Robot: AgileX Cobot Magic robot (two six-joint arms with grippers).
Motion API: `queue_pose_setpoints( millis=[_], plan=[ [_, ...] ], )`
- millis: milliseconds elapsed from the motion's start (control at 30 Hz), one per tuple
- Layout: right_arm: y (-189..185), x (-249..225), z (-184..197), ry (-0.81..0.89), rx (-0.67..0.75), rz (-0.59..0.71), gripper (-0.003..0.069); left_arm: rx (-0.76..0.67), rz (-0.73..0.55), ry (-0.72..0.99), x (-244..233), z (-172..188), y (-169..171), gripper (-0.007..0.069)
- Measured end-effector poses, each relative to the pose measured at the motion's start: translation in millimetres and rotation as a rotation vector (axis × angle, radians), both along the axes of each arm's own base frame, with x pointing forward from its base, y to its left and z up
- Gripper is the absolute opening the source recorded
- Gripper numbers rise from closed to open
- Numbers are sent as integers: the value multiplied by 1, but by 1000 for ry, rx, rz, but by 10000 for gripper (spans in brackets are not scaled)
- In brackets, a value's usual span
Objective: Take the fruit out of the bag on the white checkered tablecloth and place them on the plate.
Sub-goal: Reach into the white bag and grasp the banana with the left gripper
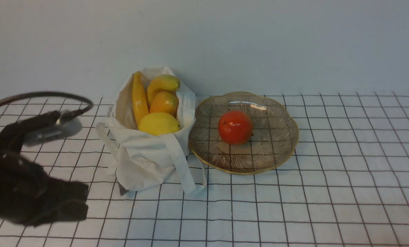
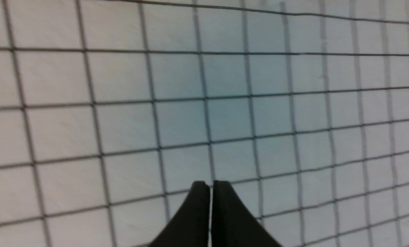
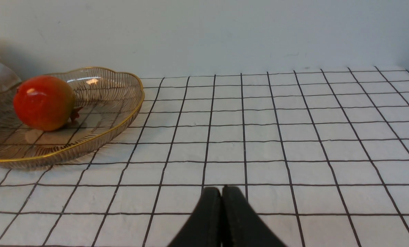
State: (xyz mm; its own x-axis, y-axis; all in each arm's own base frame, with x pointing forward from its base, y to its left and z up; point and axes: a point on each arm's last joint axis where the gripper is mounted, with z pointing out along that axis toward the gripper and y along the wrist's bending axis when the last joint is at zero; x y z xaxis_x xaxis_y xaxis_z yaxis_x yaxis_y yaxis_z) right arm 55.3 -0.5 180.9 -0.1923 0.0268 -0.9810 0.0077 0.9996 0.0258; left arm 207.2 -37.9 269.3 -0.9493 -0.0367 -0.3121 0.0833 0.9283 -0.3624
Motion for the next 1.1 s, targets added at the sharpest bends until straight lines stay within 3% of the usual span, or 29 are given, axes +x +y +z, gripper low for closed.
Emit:
queue_pose_setpoints(
  millis=[133, 400, 567, 700, 833, 867, 900, 1100],
  plan=[
    [0, 0, 0, 0, 0, 0, -15, 26, 8, 3, 44, 6, -2, -8],
    [0, 0, 0, 0, 0, 0, -15, 42, -72, -96, 117, 23, -50, -7],
    [0, 0, 0, 0, 0, 0, -15, 112, -118, -199, 149, 31, -71, 35],
    [0, 0, 0, 0, 0, 0, -15, 139, -155, -253, 166, 32, -87, 115],
    [0, 0, 0, 0, 0, 0, -15, 136, -193, -309, 189, 31, -106, 300],
    [0, 0, 0, 0, 0, 0, -15, 136, -193, -309, 189, 31, -106, 300],
    [0, 0, 0, 0, 0, 0, -15, 141, -208, -319, 198, 27, -110, 391],
    [0, 0, 0, 0, 0, 0, -15, 137, -185, -386, 215, 19, -114, 613]
  ],
)
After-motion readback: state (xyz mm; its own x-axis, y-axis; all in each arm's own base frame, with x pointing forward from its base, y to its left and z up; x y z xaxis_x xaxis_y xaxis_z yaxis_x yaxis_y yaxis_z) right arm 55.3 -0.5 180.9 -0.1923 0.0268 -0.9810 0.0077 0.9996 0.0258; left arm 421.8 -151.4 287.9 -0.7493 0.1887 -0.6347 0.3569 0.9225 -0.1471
